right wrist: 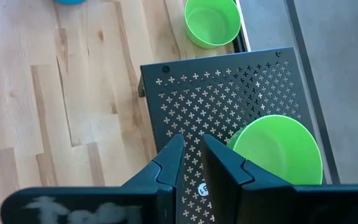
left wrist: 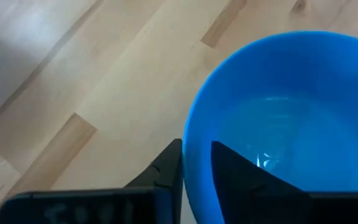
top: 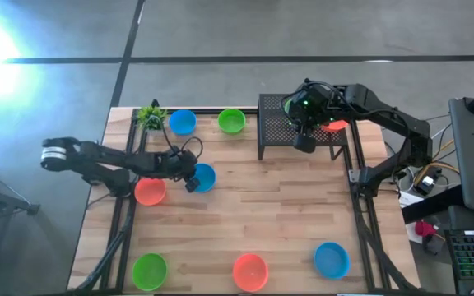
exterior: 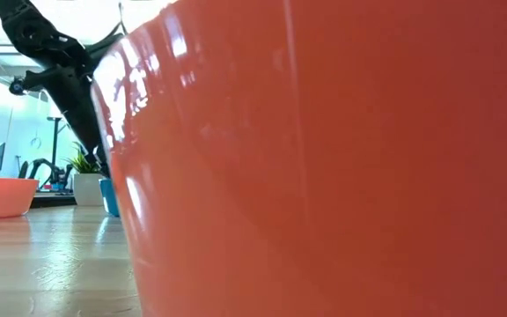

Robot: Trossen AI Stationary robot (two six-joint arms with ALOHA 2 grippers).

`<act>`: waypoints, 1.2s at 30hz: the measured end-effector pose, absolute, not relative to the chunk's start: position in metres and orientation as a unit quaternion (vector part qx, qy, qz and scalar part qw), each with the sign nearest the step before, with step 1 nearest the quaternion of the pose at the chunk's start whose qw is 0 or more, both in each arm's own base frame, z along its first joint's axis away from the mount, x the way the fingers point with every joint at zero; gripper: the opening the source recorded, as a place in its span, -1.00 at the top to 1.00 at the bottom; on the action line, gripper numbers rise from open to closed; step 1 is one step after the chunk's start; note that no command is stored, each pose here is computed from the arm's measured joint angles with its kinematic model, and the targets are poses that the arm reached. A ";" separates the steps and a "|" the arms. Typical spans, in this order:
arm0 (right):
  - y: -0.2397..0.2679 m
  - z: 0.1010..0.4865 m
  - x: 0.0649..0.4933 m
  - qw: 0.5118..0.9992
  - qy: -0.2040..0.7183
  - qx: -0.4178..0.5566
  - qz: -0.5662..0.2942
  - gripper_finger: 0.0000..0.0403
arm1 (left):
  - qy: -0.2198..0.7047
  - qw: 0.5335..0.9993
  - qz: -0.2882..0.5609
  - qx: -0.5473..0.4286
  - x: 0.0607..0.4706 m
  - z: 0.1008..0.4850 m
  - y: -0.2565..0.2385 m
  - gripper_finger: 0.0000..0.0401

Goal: Pick & Place Mini bowls
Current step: Put the middle blue bowl on the shelf

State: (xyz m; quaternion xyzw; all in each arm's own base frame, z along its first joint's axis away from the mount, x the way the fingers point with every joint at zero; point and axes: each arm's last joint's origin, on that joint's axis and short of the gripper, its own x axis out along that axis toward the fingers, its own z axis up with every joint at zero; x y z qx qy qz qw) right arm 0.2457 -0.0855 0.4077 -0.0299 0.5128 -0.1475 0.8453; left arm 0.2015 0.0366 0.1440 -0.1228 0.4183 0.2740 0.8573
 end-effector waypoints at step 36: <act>-0.055 0.376 0.295 0.894 0.407 -0.176 -0.064 0.74 | 0.191 0.915 0.342 0.103 0.258 0.260 0.044 1.00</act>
